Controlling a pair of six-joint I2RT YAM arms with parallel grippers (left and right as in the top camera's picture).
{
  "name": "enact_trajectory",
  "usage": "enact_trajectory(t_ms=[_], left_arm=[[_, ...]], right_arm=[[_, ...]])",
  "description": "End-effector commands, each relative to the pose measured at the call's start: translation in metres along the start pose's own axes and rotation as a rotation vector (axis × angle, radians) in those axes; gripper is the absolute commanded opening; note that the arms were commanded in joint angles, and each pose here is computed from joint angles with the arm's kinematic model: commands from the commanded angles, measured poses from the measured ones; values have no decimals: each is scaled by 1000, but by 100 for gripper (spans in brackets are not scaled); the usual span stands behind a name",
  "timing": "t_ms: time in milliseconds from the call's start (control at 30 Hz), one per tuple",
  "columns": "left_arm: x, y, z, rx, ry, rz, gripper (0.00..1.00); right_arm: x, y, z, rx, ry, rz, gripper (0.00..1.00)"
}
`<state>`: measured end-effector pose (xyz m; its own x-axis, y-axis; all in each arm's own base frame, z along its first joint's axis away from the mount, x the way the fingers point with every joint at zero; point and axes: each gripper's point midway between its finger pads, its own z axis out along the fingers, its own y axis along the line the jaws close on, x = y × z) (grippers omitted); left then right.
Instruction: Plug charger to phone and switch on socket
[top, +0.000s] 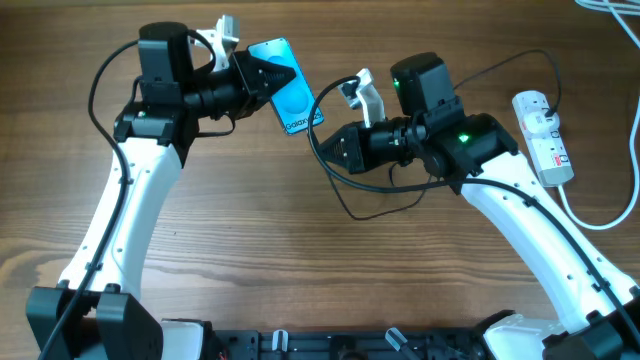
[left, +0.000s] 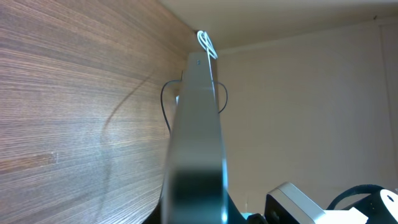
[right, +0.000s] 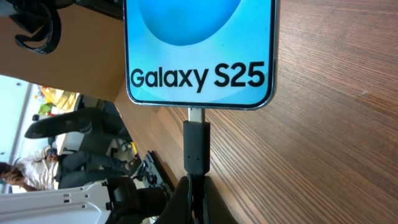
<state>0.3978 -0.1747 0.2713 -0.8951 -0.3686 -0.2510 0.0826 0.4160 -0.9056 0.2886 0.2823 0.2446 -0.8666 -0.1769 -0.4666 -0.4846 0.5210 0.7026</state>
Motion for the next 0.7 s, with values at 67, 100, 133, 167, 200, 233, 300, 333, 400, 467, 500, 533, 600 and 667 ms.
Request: enact_trajectory(t_ms=[67, 100, 133, 167, 200, 233, 300, 333, 400, 467, 500, 533, 600, 667], left_arm=[[20, -17, 4, 70, 94, 25, 4], [21, -18, 5, 71, 98, 27, 4], [23, -19, 6, 73, 104, 30, 4], [25, -20, 8, 74, 108, 32, 4], [27, -21, 9, 75, 113, 33, 4], [28, -22, 10, 75, 116, 34, 4], [29, -22, 11, 75, 119, 36, 4], [29, -22, 11, 75, 119, 36, 4], [29, -22, 11, 75, 119, 36, 4], [30, -23, 11, 75, 121, 36, 4], [31, -23, 12, 76, 124, 36, 4], [31, -24, 12, 76, 126, 38, 4], [33, -25, 14, 78, 131, 42, 4], [35, -24, 14, 75, 136, 55, 4]], right_arm=[[-15, -1, -7, 40, -68, -28, 4], [-15, -1, -7, 40, -69, -29, 4], [-16, -1, -7, 39, -71, -27, 4], [-16, 0, -7, 38, -73, -23, 4], [-17, 1, -7, 32, -75, -21, 4], [-18, 3, -7, 20, -78, -27, 4], [-20, 5, -7, 13, -84, -27, 4], [-21, 5, -7, 12, -87, -28, 4], [-21, 6, -7, 7, -88, -28, 4], [-22, 8, -7, -5, -88, -30, 4], [-22, 8, -7, -6, -89, -24, 4], [-22, 8, -7, -6, -91, -23, 4], [-23, 9, -7, -7, -95, -27, 4], [-23, 9, -7, -7, -93, -30, 4]])
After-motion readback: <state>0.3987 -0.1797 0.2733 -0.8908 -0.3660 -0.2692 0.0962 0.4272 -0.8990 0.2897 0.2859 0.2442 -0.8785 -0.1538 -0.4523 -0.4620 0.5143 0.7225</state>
